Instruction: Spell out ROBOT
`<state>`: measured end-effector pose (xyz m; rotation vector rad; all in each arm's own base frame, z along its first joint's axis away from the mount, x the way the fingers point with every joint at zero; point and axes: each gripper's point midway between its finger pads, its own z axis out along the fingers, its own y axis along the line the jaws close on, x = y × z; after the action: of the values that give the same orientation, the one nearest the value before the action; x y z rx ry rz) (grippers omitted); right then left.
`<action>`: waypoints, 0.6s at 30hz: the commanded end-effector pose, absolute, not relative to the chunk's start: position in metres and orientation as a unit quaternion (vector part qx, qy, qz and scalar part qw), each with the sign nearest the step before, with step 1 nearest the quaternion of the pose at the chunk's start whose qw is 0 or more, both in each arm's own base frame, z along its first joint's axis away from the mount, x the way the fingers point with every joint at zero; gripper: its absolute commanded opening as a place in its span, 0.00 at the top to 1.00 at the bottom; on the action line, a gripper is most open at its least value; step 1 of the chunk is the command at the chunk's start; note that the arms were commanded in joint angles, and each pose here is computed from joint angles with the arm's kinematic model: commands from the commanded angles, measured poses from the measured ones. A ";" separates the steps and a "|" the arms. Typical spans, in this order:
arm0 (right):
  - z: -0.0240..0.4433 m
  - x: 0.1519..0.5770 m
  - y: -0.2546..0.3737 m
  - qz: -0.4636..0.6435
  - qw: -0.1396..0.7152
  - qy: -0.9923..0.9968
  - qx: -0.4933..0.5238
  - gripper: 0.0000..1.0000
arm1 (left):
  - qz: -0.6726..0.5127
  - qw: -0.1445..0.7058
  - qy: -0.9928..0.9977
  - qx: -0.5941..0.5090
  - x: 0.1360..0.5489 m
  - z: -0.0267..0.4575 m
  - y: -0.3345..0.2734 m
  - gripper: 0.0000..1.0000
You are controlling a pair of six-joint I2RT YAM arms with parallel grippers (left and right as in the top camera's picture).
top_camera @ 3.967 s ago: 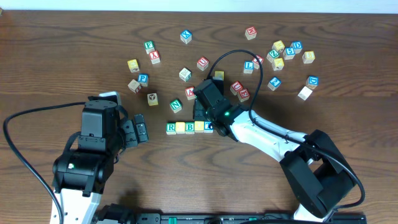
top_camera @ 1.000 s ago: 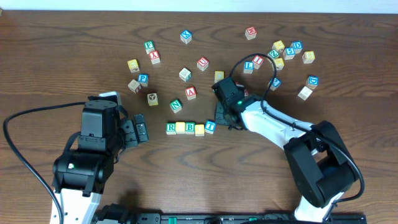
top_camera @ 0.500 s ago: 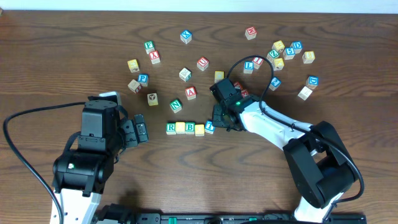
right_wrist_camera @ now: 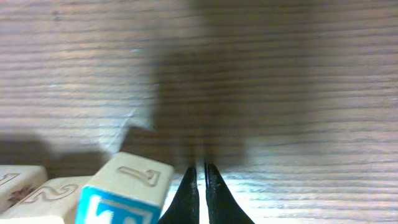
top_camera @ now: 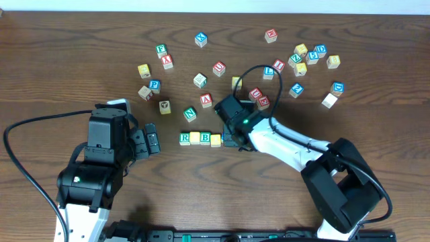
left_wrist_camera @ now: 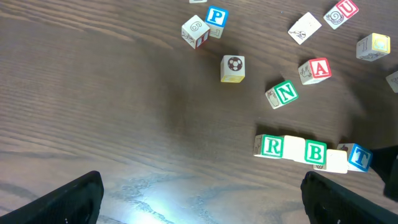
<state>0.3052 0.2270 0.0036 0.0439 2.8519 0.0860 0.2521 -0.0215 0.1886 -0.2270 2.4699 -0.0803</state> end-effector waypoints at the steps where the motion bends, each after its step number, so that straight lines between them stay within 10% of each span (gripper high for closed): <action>1: 0.014 0.310 0.225 0.025 0.169 0.985 0.025 0.99 | -0.027 0.334 0.939 -0.084 0.255 0.197 -0.020 0.00; 18: 0.017 0.317 0.227 0.026 0.185 0.982 0.018 0.99 | -0.028 0.334 0.939 -0.084 0.255 0.197 -0.020 0.00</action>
<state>0.3130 0.2287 0.0071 0.0537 2.8045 0.0764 0.2521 -0.0215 0.1886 -0.2265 2.4699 -0.0802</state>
